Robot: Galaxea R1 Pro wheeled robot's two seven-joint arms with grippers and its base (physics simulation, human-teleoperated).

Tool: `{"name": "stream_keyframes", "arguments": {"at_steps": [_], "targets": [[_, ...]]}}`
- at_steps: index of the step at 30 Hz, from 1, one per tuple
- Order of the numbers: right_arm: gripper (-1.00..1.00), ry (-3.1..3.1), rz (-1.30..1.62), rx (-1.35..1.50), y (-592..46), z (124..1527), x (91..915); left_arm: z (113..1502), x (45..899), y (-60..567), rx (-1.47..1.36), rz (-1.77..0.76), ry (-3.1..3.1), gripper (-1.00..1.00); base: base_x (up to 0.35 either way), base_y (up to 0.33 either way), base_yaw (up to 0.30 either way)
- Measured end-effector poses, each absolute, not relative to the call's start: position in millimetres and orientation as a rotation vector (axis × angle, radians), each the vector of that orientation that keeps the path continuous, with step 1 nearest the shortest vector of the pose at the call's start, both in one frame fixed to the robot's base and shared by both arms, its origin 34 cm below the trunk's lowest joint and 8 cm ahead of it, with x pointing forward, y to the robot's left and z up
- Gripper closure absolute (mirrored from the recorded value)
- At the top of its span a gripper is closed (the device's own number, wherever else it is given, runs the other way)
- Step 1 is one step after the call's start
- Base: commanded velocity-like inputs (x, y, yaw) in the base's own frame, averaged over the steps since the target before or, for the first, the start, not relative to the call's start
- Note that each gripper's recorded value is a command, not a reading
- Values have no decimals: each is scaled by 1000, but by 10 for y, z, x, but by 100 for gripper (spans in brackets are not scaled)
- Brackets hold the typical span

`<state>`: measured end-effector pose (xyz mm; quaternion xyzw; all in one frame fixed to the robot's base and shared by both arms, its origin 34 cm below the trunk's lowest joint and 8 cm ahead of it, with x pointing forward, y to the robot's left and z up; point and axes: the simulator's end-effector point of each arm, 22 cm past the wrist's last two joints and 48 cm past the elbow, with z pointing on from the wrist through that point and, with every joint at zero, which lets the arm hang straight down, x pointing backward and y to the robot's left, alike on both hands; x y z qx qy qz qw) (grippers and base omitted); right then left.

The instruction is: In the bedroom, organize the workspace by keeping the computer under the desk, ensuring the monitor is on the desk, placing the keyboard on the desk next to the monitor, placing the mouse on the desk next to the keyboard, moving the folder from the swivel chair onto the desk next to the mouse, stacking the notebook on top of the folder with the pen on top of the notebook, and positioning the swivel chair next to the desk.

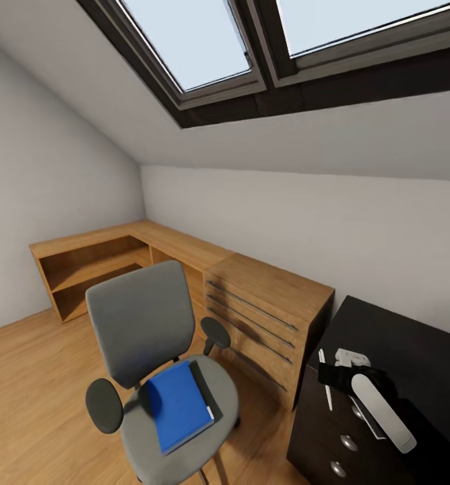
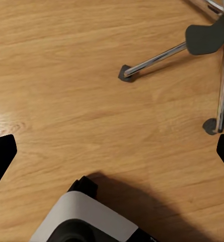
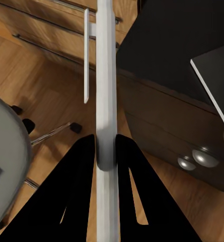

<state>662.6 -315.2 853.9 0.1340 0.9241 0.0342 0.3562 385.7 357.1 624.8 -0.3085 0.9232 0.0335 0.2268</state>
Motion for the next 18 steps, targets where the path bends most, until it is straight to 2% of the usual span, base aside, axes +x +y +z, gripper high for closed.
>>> {"name": "stream_keyframes", "arguments": {"at_steps": [18], "targets": [[100,2386,88,346,-3153,8350,6635,6057,3866,3572,-849,93,2544,-100,0,0,0]]}}
